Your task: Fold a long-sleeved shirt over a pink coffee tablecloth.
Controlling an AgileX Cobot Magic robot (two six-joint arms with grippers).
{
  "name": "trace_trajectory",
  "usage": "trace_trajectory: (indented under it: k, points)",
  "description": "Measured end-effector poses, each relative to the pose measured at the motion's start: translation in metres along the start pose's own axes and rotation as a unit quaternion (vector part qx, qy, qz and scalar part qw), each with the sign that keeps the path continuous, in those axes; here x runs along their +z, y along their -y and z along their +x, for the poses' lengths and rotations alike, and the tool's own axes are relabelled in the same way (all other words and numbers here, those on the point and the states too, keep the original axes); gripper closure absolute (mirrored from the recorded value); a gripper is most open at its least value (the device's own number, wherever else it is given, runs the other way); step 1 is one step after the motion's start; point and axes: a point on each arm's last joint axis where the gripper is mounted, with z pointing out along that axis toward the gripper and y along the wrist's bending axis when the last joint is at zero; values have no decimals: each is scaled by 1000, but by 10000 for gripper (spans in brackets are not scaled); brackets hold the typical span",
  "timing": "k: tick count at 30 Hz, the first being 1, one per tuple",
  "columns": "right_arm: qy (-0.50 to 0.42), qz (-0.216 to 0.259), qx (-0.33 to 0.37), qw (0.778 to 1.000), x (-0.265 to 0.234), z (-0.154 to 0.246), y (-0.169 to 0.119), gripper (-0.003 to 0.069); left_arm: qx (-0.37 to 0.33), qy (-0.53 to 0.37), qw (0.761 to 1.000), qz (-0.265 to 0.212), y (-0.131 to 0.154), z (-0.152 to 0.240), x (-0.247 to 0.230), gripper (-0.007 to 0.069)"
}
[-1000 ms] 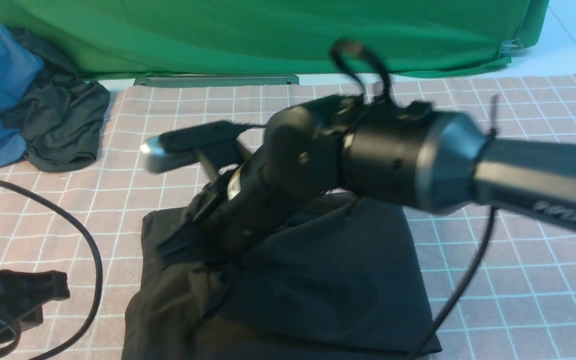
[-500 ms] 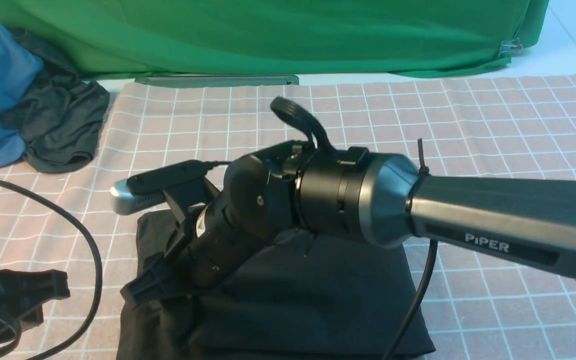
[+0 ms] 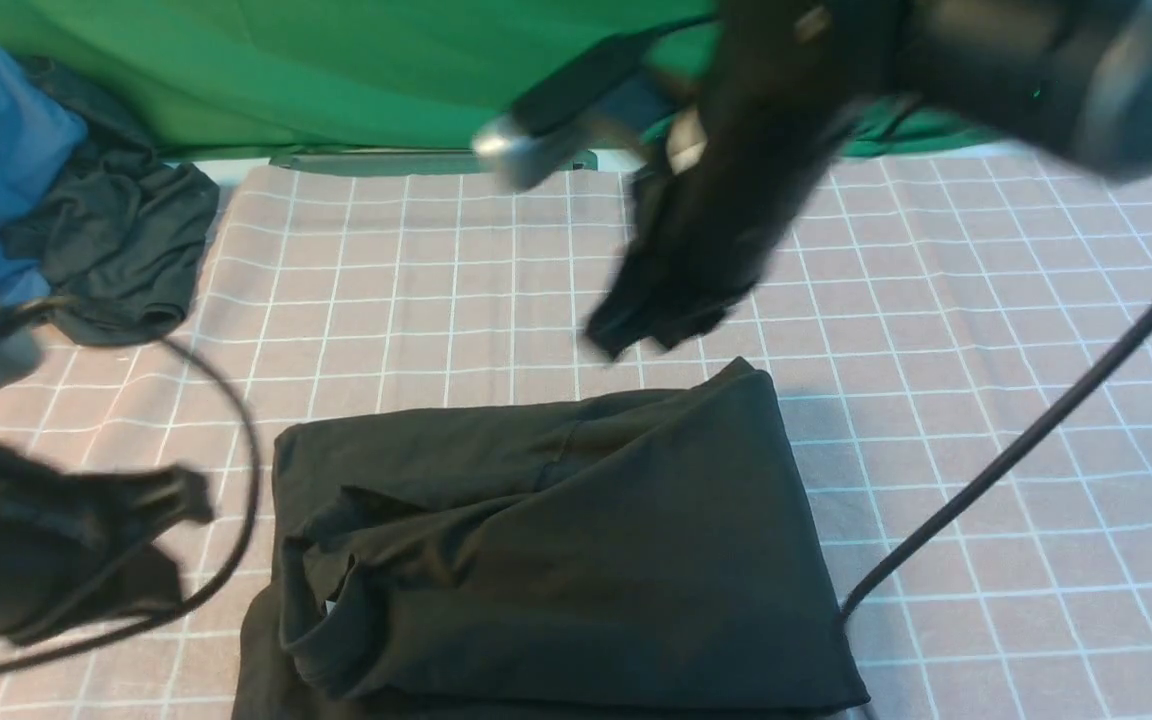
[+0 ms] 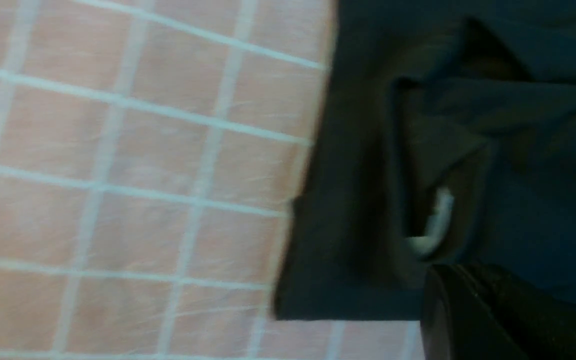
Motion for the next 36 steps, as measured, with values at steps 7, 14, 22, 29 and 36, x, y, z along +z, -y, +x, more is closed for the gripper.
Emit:
trace_trajectory:
  k: [7, 14, 22, 29, 36]
  points:
    - [-15, 15, 34, 999, -23, 34, 26, 622, 46, -74, 996, 28, 30, -26, 41, 613]
    - [5, 17, 38, 999, -24, 69, 23, 622, 103, -128, 986, 3, 64, -48, 95, 611]
    - [23, 19, 38, 999, -20, 77, 21, 622, 96, -186, 971, -118, 42, -44, 128, 608]
    - [37, 19, 38, 998, -20, 75, 21, 622, 82, -180, 968, -153, 32, -36, 118, 608]
    - [44, 21, 38, 998, -20, 73, 22, 622, 118, -103, 985, -66, 59, -60, 87, 608]
